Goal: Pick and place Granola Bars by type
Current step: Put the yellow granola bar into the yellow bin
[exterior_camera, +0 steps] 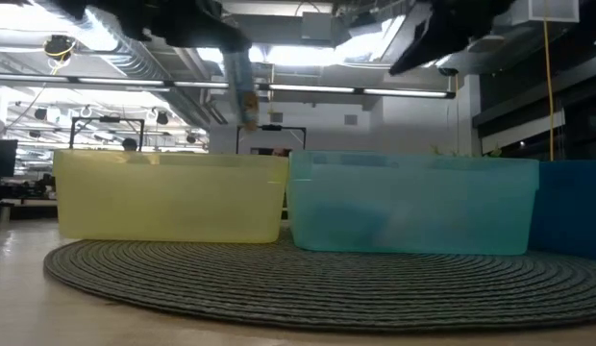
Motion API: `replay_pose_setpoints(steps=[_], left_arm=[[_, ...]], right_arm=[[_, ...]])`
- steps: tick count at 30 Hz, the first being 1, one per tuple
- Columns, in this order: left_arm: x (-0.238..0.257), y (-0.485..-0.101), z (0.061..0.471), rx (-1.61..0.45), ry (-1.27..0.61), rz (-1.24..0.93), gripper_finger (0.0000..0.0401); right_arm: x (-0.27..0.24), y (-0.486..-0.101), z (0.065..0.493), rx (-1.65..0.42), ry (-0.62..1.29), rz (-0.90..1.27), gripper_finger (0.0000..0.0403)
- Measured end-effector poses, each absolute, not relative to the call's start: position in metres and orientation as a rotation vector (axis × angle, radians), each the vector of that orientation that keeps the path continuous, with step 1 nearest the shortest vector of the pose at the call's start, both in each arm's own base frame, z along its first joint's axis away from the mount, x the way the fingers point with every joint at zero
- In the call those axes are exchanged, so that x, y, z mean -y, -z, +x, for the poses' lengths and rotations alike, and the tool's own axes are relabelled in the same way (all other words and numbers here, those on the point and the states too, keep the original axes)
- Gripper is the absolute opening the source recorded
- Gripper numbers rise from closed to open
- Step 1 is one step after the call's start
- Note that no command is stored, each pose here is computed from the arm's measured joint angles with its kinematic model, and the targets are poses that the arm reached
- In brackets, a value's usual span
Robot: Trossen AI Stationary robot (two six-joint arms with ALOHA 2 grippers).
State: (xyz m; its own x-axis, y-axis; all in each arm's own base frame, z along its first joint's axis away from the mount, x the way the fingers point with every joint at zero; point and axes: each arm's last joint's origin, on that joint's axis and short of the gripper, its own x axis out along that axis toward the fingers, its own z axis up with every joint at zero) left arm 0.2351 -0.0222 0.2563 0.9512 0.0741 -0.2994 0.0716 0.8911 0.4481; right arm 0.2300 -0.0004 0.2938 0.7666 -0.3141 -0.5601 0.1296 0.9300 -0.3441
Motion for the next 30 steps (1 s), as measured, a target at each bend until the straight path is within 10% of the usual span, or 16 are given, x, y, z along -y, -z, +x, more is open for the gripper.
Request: replay_pose_setpoints(steps=[30], left_arm=[[0.032,-0.210,0.237,-0.726,-0.096,0.290,0.0036]], right_arm=[[0.001,-0.277,0.228,-0.676,0.264,-0.293,0.0264]])
